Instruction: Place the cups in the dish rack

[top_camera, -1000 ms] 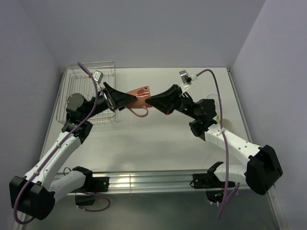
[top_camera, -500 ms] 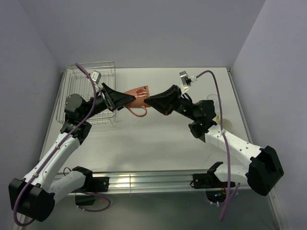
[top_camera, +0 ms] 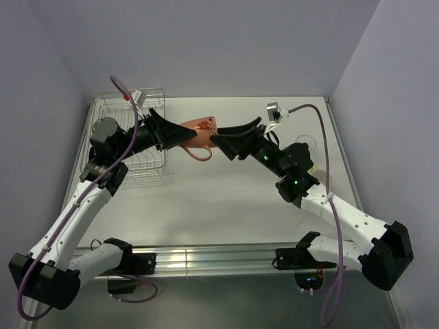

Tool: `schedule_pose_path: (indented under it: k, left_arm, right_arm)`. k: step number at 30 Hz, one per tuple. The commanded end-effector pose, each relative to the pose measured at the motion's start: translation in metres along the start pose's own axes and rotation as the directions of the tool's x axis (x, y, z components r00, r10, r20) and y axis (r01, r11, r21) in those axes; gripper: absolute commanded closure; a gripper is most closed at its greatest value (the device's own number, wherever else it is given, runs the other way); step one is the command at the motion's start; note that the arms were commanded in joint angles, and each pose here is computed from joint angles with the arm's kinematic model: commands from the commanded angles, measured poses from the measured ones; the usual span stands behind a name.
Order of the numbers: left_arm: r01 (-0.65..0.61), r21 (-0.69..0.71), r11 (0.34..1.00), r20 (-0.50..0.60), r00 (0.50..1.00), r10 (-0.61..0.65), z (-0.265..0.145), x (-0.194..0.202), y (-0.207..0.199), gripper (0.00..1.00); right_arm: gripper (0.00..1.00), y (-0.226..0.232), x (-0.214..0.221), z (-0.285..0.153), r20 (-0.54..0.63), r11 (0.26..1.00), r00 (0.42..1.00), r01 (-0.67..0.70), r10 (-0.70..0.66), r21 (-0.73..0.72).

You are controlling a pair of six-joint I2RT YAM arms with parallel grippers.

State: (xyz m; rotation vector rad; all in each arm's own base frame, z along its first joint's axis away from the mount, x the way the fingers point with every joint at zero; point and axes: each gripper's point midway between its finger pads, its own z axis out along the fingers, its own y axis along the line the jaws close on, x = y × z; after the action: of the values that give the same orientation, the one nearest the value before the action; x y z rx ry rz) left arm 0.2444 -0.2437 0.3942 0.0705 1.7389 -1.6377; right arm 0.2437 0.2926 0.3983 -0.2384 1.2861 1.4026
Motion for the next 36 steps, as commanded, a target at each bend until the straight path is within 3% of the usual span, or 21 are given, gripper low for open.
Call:
schedule_pose_path:
  k: [1, 7, 12, 13, 15, 16, 20, 22, 26, 27, 28, 29, 32, 36]
  left_arm:
    - [-0.134, 0.06, 0.989, 0.083, 0.988, 0.129, -0.006, -0.032, -0.037, 1.0]
    - [-0.144, -0.069, 0.987, 0.161, 0.975, 0.154, -0.016, -0.078, -0.004, 1.0]
    - [-0.09, -0.3, 0.95, 0.24, 0.956, 0.166, -0.03, -0.134, 0.056, 1.0]
    - [-0.134, -0.372, 0.918, 0.287, 0.924, 0.251, -0.036, -0.159, 0.055, 1.0]
    - [-0.069, -0.53, 0.845, 0.304, 0.915, 0.265, -0.046, -0.181, 0.095, 1.0]
    - [-0.068, -0.642, 0.764, 0.338, 0.869, 0.361, -0.056, -0.213, 0.11, 1.0]
    - [0.023, -0.836, 0.548, 0.33, 0.819, 0.469, -0.08, -0.268, 0.166, 1.0]
    - [0.057, -0.893, 0.446, 0.294, 0.826, 0.481, -0.083, -0.29, 0.203, 1.0]
    - [0.109, -0.959, 0.262, 0.231, 0.837, 0.496, -0.091, -0.318, 0.259, 1.0]
    - [0.119, -0.963, 0.243, 0.237, 0.803, 0.546, -0.094, -0.337, 0.247, 1.0]
    - [0.129, -0.976, 0.176, 0.203, 0.837, 0.508, -0.098, -0.33, 0.283, 1.0]
    - [0.15, -0.978, 0.142, 0.203, 0.83, 0.519, -0.112, -0.338, 0.292, 1.0]
    - [0.18, -0.981, 0.076, 0.192, 0.819, 0.54, -0.131, -0.347, 0.313, 1.0]
    - [0.181, -0.983, -0.025, 0.141, 0.84, 0.523, -0.151, -0.338, 0.345, 1.0]
  right_arm:
    - [0.32, -0.01, -0.026, -0.002, 0.067, 0.992, 0.997, 0.037, -0.045, 0.121]
    - [0.3, -0.03, -0.038, -0.009, 0.096, 0.964, 0.994, 0.027, -0.054, 0.264]
    - [0.3, -0.043, -0.044, -0.008, 0.082, 0.936, 0.995, 0.029, -0.061, 0.351]
    - [0.3, -0.055, -0.039, -0.01, 0.06, 0.915, 0.996, 0.036, -0.066, 0.402]
    - [0.3, -0.058, -0.043, -0.007, 0.047, 0.902, 0.996, 0.048, -0.075, 0.43]
    - [0.3, -0.069, -0.034, -0.007, 0.004, 0.88, 0.997, 0.063, -0.074, 0.47]
    - [0.3, -0.085, -0.024, -0.001, -0.074, 0.847, 0.994, 0.103, -0.075, 0.521]
    - [0.3, -0.094, -0.018, 0.003, -0.11, 0.833, 0.991, 0.123, -0.075, 0.539]
    - [0.3, -0.11, -0.009, 0.008, -0.163, 0.808, 0.984, 0.157, -0.077, 0.568]
    - [0.3, -0.11, -0.011, 0.012, -0.163, 0.808, 0.983, 0.16, -0.08, 0.567]
    - [0.3, -0.116, -0.005, 0.013, -0.184, 0.802, 0.98, 0.167, -0.072, 0.573]
    - [0.31, -0.118, -0.003, 0.016, -0.192, 0.805, 0.979, 0.168, -0.069, 0.569]
    - [0.32, -0.123, 0.004, 0.023, -0.221, 0.81, 0.973, 0.18, -0.064, 0.558]
    - [0.33, -0.138, 0.019, 0.023, -0.27, 0.794, 0.962, 0.202, -0.05, 0.574]
